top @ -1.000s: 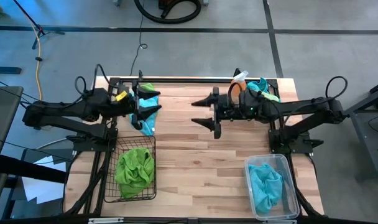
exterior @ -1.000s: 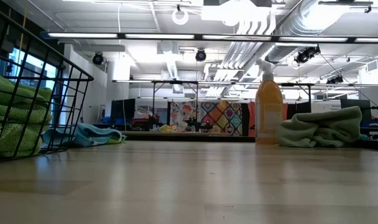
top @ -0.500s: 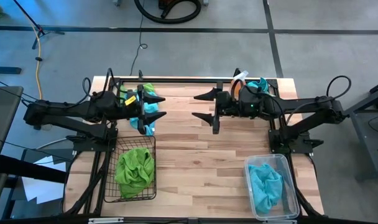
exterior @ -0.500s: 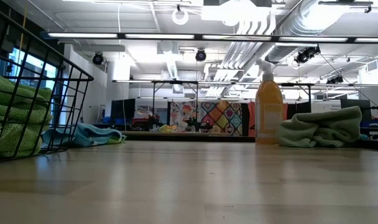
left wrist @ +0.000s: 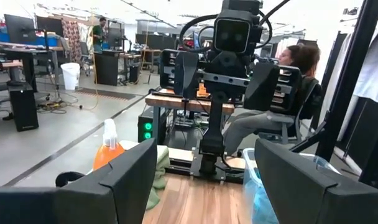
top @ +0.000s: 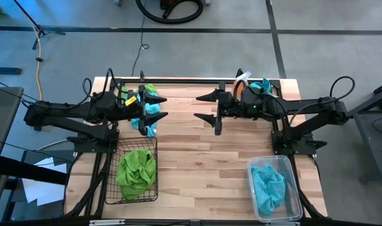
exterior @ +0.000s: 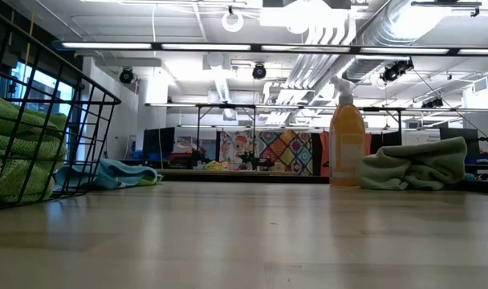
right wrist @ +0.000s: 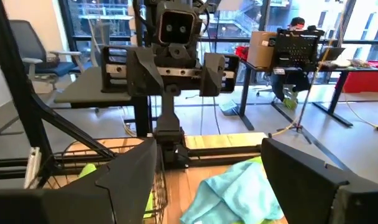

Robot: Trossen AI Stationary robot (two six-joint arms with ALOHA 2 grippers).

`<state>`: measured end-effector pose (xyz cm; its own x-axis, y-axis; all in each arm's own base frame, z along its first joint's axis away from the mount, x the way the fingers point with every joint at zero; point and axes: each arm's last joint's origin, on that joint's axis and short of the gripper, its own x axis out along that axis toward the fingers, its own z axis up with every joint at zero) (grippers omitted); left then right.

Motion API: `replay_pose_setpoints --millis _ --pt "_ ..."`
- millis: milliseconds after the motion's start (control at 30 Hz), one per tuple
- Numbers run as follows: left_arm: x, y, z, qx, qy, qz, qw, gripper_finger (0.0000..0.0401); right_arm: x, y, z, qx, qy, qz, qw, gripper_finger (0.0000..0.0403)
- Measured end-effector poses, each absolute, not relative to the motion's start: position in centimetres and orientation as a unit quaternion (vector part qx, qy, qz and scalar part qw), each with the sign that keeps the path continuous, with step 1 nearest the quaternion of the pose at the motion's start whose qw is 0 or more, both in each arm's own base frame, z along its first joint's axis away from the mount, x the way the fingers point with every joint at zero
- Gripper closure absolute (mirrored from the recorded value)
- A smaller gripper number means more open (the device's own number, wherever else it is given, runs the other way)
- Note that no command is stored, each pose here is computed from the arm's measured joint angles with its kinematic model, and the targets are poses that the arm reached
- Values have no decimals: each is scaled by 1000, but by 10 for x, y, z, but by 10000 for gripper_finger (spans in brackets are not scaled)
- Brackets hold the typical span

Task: Sort microfiber towel by color & place in baskets
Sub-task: Put the blue microfiber cloth into the transparent bin

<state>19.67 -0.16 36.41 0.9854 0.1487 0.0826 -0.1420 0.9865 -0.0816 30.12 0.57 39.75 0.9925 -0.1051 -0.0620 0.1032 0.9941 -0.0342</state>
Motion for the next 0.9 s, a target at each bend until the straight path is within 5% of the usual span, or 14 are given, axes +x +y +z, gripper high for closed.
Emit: replay_pose_setpoints --millis 167,300,567,900 --pt "196 2 363 -136 -25 116 984 148 301 5 395 -3 45 -58 997 116" --pt "193 14 360 -163 114 198 960 161 301 5 393 -4 56 -60 997 116" --pt "174 50 311 -219 371 395 811 183 300 4 389 -8 73 -88 993 116" --pt "144 71 220 -361 337 552 671 188 300 4 386 -1 91 -90 992 116"
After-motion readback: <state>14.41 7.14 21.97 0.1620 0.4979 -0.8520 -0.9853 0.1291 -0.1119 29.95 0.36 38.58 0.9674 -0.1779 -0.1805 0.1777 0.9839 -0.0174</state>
